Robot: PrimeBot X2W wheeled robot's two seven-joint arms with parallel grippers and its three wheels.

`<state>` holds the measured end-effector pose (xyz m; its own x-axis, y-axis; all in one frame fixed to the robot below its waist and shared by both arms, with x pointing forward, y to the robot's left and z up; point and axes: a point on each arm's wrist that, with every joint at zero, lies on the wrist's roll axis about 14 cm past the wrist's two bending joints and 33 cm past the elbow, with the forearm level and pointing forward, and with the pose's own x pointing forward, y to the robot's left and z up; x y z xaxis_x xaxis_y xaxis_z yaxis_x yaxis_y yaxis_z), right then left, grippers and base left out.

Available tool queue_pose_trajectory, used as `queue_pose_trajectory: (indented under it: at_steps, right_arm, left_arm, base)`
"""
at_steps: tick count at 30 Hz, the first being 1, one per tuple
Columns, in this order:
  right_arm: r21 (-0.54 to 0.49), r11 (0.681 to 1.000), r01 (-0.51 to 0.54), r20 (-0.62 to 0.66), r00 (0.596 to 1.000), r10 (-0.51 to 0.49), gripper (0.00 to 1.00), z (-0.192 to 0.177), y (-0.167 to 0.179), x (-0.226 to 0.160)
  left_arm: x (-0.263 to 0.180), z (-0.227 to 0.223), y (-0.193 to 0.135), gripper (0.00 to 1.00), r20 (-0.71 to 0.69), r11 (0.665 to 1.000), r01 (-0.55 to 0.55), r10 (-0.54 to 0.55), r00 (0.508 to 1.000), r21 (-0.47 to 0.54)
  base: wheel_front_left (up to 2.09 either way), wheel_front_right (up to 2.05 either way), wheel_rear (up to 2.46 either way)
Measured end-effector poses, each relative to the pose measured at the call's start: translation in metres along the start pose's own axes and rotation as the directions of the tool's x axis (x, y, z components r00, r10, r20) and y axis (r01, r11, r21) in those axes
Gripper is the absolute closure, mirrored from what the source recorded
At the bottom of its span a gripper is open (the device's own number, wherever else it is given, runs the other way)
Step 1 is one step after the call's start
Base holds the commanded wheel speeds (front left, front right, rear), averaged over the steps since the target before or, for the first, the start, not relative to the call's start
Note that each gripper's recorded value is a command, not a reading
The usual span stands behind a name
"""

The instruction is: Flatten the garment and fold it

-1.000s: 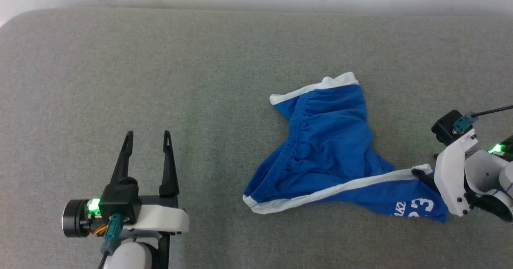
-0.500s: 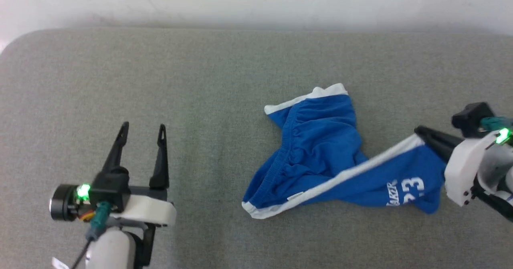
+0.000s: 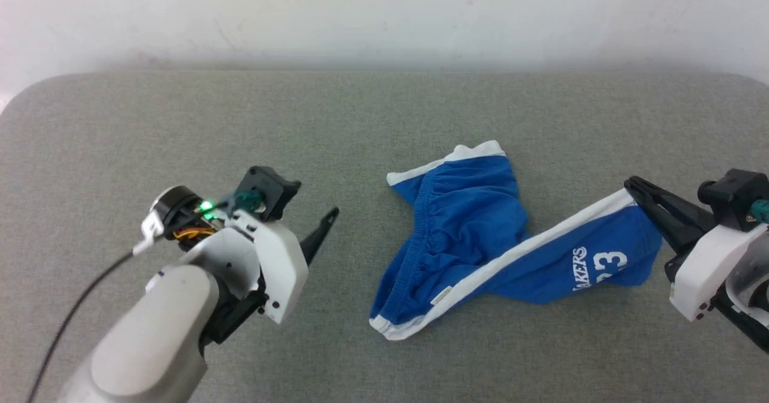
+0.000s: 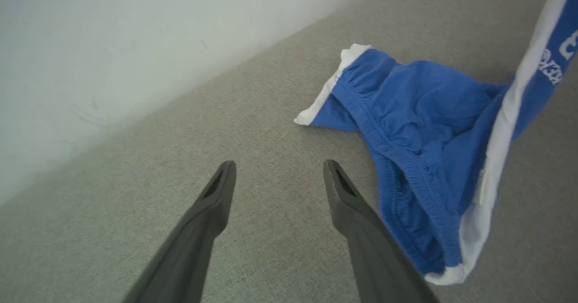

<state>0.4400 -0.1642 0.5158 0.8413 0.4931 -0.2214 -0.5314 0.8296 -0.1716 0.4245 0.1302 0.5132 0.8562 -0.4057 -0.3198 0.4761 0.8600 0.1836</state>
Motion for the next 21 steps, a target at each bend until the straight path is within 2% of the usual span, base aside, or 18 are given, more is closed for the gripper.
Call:
queue_pose_trajectory:
  at_steps: [6, 11, 15, 21]
  right_arm:
    - [0.0, 1.0, 0.007, -0.001, 1.0, -0.007, 1.0, -0.002, 0.006, -0.001]
    - [0.005, 1.0, 0.006, -0.009, 1.0, -0.005, 1.0, -0.005, 0.011, 0.0]
    - [0.015, 1.0, 0.006, -0.019, 1.0, -0.006, 1.0, -0.01, 0.013, 0.001]
    - [0.031, 1.0, 0.005, -0.04, 0.999, -0.004, 1.0, -0.02, 0.015, 0.004]
  left_arm:
    - [0.001, -0.013, -0.035, 0.0, -0.223, 0.976, 0.219, -0.216, 0.951, -0.01]
    - [0.0, -0.036, -0.071, 0.0, -0.386, 0.929, 0.369, -0.348, 0.854, -0.02]
    - [-0.002, -0.055, -0.094, 0.0, -0.48, 0.89, 0.455, -0.416, 0.772, -0.04]
    - [0.001, -0.08, -0.11, 0.0, -0.565, 0.851, 0.523, -0.458, 0.686, -0.055]
  base:
    - [0.0, 0.0, 0.0]
    - [0.0, 0.0, 0.0]
    - [0.0, 0.0, 0.0]
    - [0.0, 0.0, 0.0]
